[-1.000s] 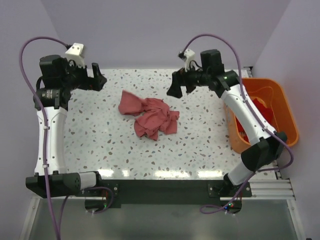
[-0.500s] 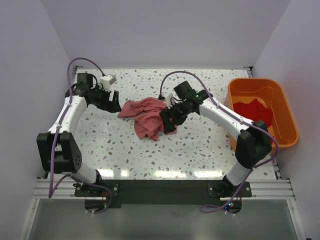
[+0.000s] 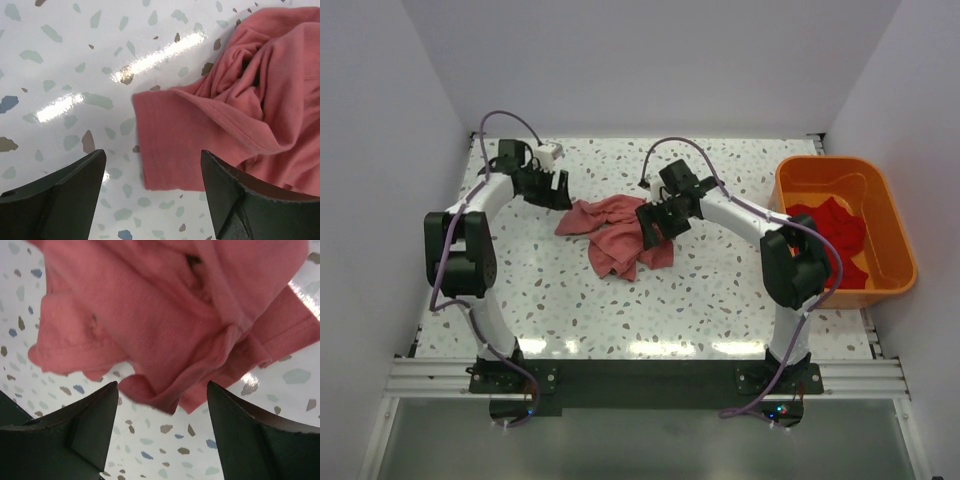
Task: Fold and stack the t-shirts
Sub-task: Flatten the tshirt out
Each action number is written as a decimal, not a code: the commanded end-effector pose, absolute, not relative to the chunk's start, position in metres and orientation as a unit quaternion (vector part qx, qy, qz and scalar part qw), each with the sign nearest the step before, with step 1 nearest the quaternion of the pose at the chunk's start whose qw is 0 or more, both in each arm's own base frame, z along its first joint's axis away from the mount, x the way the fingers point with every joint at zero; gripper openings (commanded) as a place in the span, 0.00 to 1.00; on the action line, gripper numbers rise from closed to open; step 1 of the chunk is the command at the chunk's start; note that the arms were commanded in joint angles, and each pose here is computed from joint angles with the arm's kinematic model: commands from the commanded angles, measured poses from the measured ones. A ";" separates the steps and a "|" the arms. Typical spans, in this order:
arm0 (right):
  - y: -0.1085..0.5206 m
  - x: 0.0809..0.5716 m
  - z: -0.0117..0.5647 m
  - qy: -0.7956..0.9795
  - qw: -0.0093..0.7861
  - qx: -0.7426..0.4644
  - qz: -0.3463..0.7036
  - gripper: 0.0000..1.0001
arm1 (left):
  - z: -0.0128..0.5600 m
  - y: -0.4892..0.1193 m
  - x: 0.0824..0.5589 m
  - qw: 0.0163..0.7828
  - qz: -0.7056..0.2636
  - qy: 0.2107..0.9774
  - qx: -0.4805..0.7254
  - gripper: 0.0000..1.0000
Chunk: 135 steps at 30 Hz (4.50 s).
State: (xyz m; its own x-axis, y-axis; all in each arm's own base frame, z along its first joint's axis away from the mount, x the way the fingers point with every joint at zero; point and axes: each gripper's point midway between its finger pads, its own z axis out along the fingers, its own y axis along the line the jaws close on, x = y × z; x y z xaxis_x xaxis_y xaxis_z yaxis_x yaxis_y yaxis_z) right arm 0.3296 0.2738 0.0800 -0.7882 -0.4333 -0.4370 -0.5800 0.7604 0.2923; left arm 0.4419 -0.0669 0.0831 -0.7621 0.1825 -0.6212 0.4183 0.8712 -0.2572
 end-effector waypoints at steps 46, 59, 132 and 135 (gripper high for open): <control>0.126 0.482 0.374 0.798 0.522 -0.301 0.008 0.00 | 0.383 0.013 0.539 0.645 -0.083 0.746 0.145 0.00; 0.061 0.420 0.570 0.599 0.693 -0.317 -0.245 0.00 | 0.571 0.038 0.412 0.814 0.068 0.568 0.096 0.00; 0.163 0.140 0.159 0.651 0.115 -0.737 0.141 0.92 | 0.123 -0.010 0.217 0.341 -0.067 0.740 0.576 0.30; 0.160 0.135 0.174 0.680 0.124 -0.709 0.143 0.94 | 0.132 -0.008 0.189 0.320 -0.091 0.744 0.580 0.48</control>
